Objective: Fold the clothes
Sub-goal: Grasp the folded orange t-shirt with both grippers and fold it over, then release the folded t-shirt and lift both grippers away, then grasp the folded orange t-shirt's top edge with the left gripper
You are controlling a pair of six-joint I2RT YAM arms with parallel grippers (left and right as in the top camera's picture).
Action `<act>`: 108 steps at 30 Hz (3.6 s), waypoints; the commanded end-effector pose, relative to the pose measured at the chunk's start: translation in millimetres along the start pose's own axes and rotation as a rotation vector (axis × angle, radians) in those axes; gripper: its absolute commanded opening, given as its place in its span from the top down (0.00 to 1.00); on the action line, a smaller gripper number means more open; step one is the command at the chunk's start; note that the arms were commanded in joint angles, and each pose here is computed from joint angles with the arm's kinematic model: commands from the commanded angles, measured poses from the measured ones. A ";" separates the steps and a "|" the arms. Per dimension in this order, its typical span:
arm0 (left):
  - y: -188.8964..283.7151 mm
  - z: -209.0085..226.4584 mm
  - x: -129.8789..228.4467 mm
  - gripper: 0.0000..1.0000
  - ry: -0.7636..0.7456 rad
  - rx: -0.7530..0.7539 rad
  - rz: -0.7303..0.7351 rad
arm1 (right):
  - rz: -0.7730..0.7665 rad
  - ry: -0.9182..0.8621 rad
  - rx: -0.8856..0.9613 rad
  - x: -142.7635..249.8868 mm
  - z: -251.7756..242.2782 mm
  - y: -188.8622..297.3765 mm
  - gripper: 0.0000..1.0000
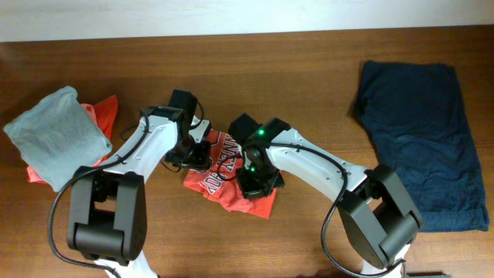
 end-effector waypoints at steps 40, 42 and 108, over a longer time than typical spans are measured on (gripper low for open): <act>92.2 -7.8 -50.7 0.55 -0.099 -0.106 -0.460 | -0.151 0.135 -0.019 11.0 -31.8 75.4 0.82; 84.0 -10.5 -74.4 0.57 -0.146 -0.083 -0.524 | -0.167 0.133 -0.114 6.0 -16.1 77.1 0.82; 66.2 -48.5 -33.9 0.16 -0.240 0.190 -0.253 | -0.261 -0.030 0.206 -30.4 -151.2 19.9 0.62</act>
Point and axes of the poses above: each gripper's point midway between its finger pads, its own y axis back along the fingers, its own z axis along the line the jaws close on, x = y × z, the point moved 2 cm from there along y, back along the fingers, and after that the axes turned 3 degrees about -y, right-handed, at the moved point
